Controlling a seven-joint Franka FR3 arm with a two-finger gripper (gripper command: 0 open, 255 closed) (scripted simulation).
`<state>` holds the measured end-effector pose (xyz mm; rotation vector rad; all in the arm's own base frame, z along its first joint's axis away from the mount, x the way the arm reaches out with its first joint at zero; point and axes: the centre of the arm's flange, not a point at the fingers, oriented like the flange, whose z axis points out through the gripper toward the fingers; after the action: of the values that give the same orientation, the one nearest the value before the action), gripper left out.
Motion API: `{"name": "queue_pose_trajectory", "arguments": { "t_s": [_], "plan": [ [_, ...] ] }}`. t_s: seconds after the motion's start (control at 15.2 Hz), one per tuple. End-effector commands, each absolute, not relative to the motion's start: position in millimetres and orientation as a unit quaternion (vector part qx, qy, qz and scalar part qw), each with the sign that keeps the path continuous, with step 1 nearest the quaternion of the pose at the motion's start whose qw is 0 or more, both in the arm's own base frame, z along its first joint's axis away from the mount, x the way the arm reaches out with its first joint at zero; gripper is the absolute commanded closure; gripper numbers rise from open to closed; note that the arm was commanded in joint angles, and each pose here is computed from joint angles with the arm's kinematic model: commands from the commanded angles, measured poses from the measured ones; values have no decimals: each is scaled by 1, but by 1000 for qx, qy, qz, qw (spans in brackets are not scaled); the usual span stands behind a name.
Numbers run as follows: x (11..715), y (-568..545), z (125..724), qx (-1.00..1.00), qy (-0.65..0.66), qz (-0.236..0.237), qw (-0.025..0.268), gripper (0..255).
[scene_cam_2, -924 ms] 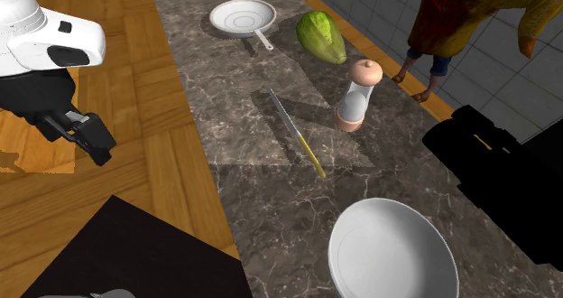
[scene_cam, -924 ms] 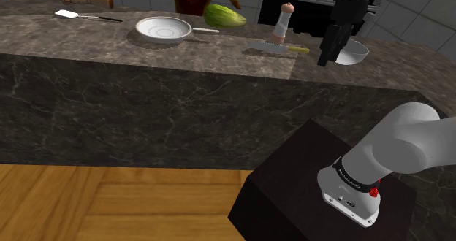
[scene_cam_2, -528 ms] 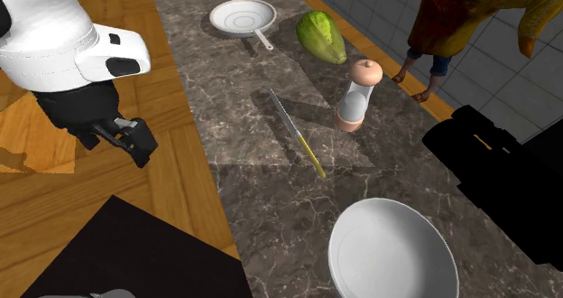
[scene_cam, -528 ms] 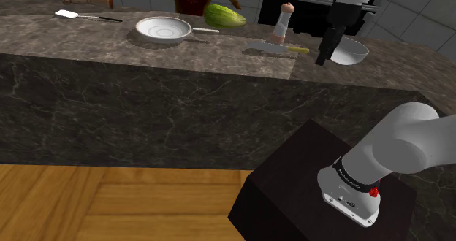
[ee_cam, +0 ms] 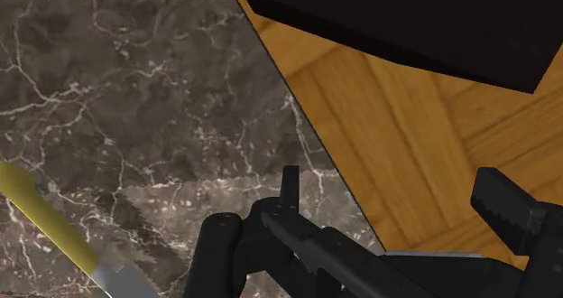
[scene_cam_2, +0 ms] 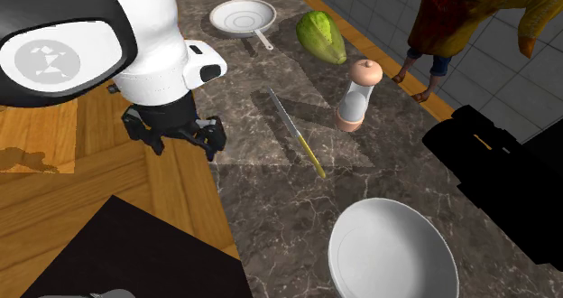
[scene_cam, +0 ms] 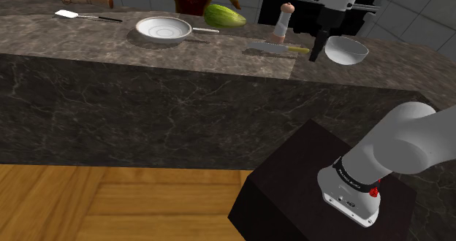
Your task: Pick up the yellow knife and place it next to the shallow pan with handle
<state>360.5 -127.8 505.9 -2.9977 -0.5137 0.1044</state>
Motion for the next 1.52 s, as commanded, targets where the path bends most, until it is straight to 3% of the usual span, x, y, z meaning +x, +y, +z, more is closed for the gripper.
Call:
{"name": "queue_pose_trajectory", "arguments": {
  "t_s": [0.0,1.12,1.45],
  "plan": [
    [376,-144,499,-979,-197,25,44,0],
    [541,-249,449,-911,-410,-49,9,0],
    [548,-249,427,-908,-415,-51,8,0]
  ]
}}
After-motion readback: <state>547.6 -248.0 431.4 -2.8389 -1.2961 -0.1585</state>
